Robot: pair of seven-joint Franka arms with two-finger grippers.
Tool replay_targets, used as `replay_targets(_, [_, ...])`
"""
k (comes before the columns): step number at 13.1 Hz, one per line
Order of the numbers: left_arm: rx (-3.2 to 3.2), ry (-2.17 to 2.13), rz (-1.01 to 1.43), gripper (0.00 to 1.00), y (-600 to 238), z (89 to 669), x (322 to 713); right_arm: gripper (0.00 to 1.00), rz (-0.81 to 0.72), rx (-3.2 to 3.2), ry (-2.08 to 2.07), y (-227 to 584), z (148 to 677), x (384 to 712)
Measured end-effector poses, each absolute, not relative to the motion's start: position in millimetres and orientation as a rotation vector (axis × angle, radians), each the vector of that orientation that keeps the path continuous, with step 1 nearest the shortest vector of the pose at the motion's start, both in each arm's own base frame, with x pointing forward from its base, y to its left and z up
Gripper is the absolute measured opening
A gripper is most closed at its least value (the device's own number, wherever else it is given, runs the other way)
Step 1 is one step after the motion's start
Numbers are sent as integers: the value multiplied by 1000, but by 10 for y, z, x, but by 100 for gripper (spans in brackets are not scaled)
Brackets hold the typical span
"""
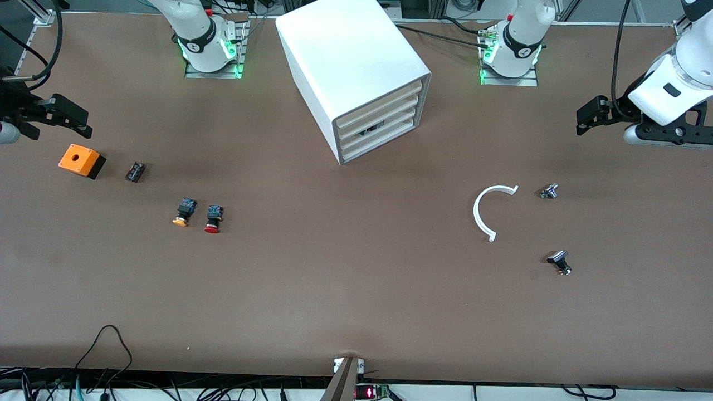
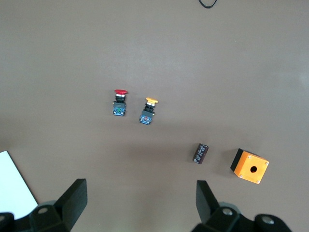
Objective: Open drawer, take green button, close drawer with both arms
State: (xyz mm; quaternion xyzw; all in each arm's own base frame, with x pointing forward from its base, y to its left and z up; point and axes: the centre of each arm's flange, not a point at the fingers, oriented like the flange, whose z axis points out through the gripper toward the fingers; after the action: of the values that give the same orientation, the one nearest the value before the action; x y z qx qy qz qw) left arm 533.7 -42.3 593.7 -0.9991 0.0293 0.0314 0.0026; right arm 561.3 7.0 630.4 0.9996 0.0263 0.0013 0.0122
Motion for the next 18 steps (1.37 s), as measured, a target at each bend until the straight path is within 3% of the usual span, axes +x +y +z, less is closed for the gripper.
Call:
replay_targets(11, [-3135, 76, 130, 100, -371, 5916, 5437, 100, -2, 3116, 82, 71, 6287, 5612])
replay_targets(18, [-3206, 132, 778, 100, -585, 5542, 5077, 100, -124, 3117, 94, 102, 5901, 5684])
